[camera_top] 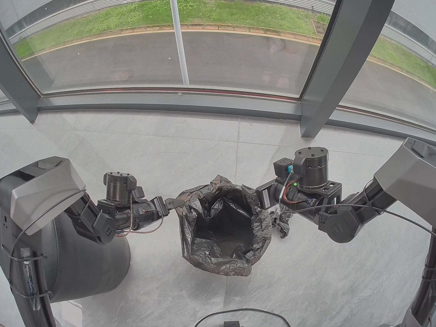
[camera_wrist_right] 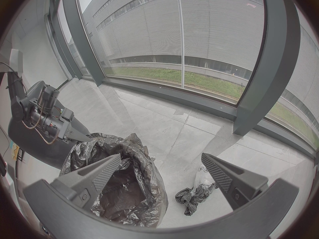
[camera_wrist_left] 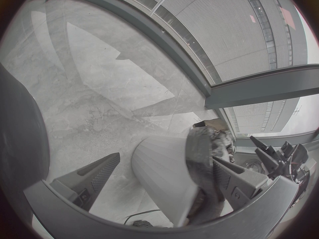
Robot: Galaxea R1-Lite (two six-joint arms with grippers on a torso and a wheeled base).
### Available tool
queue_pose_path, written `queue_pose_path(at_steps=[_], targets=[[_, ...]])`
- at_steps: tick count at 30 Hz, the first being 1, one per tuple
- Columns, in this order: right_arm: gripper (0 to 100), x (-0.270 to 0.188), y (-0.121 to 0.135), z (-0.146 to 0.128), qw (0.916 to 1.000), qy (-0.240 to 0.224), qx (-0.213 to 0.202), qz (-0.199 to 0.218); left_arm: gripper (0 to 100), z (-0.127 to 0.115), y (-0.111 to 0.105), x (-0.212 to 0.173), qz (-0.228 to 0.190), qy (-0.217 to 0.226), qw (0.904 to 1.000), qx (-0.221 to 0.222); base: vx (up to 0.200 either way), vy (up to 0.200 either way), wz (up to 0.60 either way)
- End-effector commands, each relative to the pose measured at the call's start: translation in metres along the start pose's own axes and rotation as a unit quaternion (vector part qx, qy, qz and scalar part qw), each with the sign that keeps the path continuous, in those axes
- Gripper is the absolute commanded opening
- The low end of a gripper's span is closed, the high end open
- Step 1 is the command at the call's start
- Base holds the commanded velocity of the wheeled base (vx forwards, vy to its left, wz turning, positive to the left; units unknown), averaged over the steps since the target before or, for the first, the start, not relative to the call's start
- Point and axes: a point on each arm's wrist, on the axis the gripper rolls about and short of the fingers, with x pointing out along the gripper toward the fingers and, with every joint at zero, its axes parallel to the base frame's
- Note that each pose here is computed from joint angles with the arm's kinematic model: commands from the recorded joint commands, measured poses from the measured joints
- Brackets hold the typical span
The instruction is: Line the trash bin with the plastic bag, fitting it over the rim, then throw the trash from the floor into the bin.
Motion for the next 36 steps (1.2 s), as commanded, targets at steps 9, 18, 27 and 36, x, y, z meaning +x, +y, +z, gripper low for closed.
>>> queue_pose_path(at_steps=[9,18,27,36], targets=[[100,0.008,-0.046,-0.010,0.9860,-0.009,0.119,-0.117,100,0.002,-0.046,-0.112,0.016,-0.104,0.9941,0.025,0.000,0.000,0.00],[100,0.047,-0.062,-0.012,0.9235,0.126,0.312,-0.184,100,-0.006,-0.042,-0.116,-0.009,-0.155,0.9857,0.066,0.000,0.000,0.00],[100,0.107,-0.065,-0.015,0.8590,0.247,0.373,-0.249,100,-0.007,-0.034,-0.109,0.000,-0.151,0.9867,0.061,0.000,0.000,0.00],[100,0.121,-0.063,-0.115,0.8035,0.397,0.302,-0.325,100,-0.007,-0.029,-0.104,0.005,-0.147,0.9875,0.056,0.000,0.000,0.00]])
